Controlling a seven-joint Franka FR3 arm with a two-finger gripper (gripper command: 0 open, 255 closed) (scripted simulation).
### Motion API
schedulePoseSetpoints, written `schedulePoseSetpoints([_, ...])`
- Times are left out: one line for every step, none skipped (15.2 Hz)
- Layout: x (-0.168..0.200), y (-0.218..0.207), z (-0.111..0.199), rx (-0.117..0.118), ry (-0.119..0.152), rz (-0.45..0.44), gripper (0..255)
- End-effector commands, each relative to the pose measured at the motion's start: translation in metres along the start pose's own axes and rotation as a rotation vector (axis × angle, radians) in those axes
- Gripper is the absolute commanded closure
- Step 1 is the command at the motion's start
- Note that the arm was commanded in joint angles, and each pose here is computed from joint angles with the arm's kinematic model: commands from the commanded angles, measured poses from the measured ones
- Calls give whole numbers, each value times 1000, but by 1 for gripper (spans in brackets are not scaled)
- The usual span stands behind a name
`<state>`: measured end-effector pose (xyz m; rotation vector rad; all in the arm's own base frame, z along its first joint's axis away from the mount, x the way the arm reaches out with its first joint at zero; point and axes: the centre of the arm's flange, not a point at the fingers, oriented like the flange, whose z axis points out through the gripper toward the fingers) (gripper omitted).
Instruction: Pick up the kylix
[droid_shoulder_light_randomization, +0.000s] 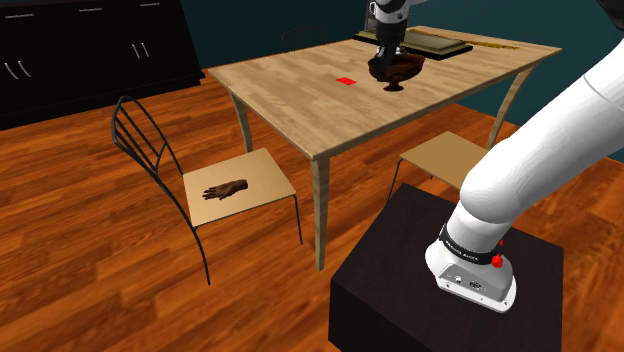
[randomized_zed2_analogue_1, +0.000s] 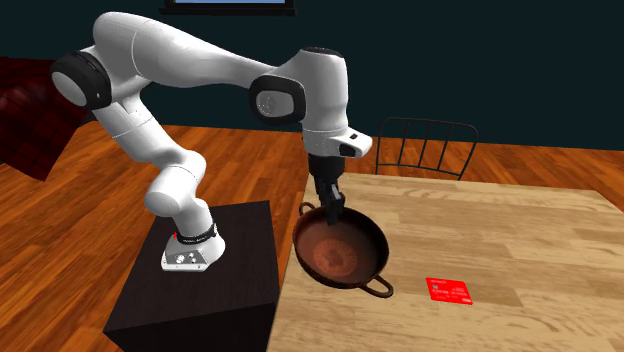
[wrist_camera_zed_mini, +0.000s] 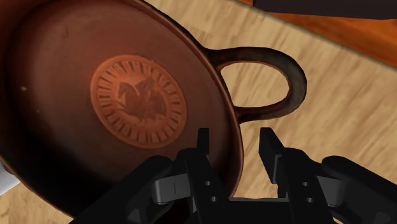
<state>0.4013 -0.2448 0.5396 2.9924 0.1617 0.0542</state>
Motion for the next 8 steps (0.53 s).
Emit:
schedulePoseSetpoints([0,2,-10,-1,1,0,255])
schedulePoseSetpoints([0,3,-15,-1,1,0,255])
schedulePoseSetpoints([0,4,-20,-1,1,0,255])
schedulePoseSetpoints([0,5,-26,-1,1,0,255])
schedulePoseSetpoints([0,5,-31,-1,1,0,255])
schedulePoseSetpoints([0,6,-36,-1,1,0,255])
schedulePoseSetpoints([0,6,-37,-1,1,0,255])
schedulePoseSetpoints([0,6,-37,-1,1,0,255])
